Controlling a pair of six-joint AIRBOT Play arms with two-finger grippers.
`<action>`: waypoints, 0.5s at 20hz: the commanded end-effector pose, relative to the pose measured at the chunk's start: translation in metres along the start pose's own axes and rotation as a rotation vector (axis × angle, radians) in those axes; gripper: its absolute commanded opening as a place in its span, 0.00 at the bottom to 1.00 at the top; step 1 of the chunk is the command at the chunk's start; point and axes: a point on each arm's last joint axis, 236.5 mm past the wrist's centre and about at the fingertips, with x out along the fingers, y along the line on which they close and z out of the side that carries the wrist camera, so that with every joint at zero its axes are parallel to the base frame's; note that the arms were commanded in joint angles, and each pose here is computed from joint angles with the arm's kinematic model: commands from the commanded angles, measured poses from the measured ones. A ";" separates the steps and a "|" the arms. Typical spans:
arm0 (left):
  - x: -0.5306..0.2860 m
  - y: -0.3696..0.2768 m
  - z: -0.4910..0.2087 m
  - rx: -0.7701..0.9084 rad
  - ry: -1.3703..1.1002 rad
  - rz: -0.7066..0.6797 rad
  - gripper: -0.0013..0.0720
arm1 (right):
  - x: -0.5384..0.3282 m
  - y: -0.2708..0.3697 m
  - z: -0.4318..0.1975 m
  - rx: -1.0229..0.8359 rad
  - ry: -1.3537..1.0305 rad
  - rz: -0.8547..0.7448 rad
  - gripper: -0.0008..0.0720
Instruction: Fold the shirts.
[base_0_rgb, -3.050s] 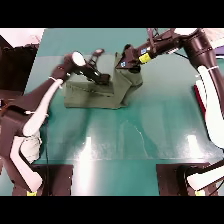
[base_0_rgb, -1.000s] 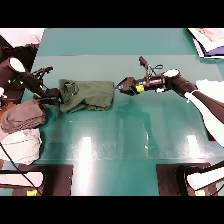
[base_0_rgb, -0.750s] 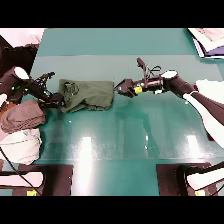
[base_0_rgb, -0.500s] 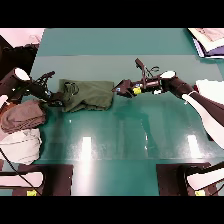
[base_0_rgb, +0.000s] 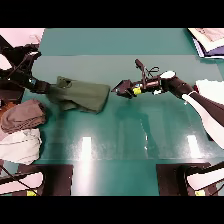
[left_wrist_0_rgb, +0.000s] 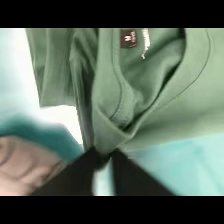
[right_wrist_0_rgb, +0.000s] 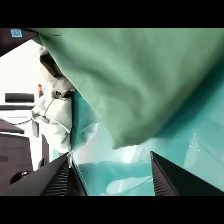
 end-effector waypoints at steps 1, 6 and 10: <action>0.017 0.016 -0.022 -0.041 0.064 0.063 0.97 | 0.000 -0.005 0.007 0.044 -0.032 -0.021 0.78; 0.019 0.014 -0.021 -0.082 0.054 0.057 0.98 | 0.018 -0.038 0.002 0.085 -0.048 -0.207 0.78; 0.002 -0.026 0.013 -0.090 -0.053 -0.114 0.05 | 0.050 -0.039 -0.004 0.098 -0.069 -0.227 0.91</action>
